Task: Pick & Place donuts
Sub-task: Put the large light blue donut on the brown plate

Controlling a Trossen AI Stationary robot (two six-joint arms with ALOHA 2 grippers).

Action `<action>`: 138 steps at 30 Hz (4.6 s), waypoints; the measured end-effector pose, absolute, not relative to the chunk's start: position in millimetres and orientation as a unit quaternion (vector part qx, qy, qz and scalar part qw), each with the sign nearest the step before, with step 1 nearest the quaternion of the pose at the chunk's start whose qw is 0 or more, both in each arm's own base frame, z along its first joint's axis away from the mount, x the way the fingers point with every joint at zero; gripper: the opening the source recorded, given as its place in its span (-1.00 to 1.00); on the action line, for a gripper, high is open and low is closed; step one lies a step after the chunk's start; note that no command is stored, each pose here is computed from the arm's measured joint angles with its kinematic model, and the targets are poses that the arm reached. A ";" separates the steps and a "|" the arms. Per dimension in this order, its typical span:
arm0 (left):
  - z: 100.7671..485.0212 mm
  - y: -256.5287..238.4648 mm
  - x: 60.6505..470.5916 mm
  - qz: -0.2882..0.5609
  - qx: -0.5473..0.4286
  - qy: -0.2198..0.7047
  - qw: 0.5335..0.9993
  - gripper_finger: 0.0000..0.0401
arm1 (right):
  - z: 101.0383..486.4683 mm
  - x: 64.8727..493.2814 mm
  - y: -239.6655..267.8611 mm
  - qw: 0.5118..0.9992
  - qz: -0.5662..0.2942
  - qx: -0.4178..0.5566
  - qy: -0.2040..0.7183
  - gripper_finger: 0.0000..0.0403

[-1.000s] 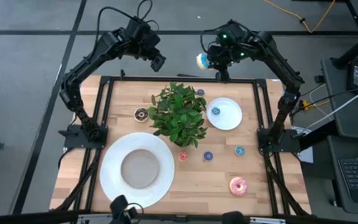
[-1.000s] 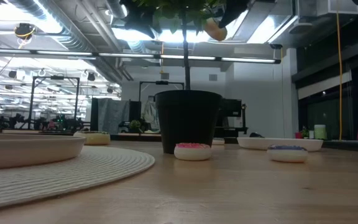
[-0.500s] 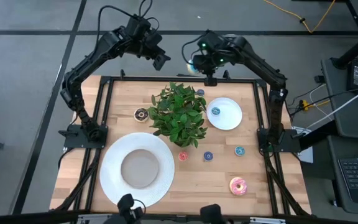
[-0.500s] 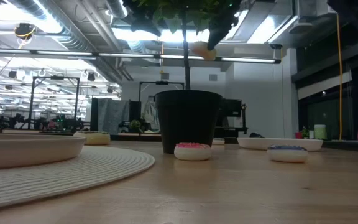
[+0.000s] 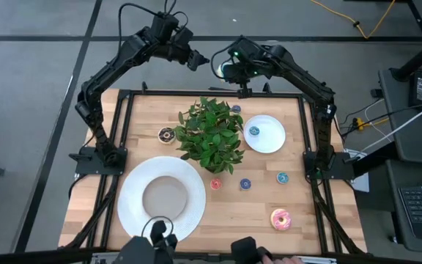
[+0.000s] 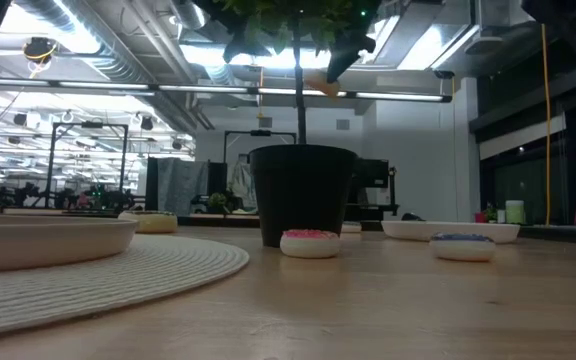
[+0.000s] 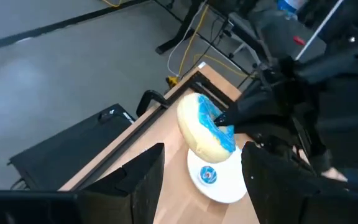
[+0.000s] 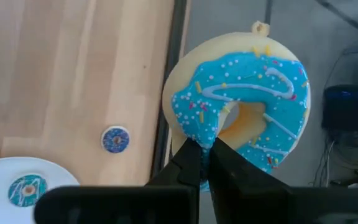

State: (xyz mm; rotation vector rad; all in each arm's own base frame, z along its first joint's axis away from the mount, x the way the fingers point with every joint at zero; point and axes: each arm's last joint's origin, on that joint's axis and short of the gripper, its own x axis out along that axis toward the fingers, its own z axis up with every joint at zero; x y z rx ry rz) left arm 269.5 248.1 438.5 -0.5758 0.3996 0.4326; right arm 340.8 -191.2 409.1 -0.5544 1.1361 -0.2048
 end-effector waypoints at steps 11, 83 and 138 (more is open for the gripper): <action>421.3 259.0 281.9 0.214 -0.319 0.206 0.900 -0.08 | 416.8 342.7 -186.5 0.797 -0.089 -0.301 0.516 -0.90; 403.2 269.1 308.5 0.154 -0.353 0.191 0.903 -0.98 | 424.8 338.7 -184.4 0.783 -0.133 -0.315 0.519 -0.16; 404.0 267.9 173.5 0.056 -0.334 0.347 0.874 -0.99 | 458.5 286.9 -181.2 0.780 -0.364 -0.143 0.489 0.03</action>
